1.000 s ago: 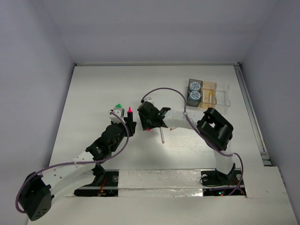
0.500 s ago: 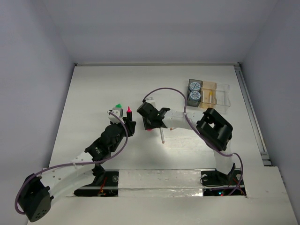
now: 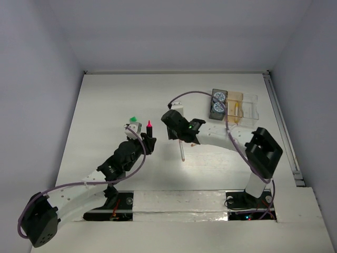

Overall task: Sort the stationery into containers
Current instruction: Close the pen cap on the pen.

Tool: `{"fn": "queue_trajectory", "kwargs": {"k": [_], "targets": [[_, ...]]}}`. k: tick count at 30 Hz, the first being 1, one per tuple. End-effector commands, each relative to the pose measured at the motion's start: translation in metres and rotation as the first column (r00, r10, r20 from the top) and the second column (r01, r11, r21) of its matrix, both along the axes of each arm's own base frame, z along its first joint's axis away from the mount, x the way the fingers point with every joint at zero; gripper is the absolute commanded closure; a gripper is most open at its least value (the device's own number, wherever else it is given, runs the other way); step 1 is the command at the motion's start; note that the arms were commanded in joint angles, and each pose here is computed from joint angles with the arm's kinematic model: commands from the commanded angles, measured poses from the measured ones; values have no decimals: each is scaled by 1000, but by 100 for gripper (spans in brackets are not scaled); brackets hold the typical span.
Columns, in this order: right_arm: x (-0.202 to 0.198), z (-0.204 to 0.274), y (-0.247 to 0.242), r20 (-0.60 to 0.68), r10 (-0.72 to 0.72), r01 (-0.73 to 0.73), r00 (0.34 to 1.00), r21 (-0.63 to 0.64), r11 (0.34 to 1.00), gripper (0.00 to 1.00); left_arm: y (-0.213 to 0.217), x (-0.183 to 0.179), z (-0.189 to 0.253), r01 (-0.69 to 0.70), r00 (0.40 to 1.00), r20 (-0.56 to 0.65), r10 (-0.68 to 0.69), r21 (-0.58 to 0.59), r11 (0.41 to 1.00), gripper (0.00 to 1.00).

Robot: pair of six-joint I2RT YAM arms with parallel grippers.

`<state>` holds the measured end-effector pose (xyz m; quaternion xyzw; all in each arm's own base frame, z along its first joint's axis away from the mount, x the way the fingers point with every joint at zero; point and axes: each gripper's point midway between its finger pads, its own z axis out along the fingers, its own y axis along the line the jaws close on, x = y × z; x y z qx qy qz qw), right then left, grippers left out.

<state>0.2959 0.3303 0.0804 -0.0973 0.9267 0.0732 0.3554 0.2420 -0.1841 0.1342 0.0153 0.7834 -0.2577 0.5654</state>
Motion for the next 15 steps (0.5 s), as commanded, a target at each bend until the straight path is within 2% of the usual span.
{"fn": "queue_trajectory", "kwargs": {"k": [1,6,12,15], "targets": [[39,103,2,250,-71,37,966,138,990,89,-16,-3,17,68,995,79,-65,-39,997,100],[62,179,25,383,-57,-22,922,198,980,89,-29,-10,22,86,991,107,-83,-22,996,100],[70,210,53,420,-23,-102,907,271,957,89,-36,-9,24,64,991,117,-64,9,998,100],[58,217,56,453,2,-174,891,339,925,89,-44,-12,34,105,985,139,-100,-34,994,100]]}}
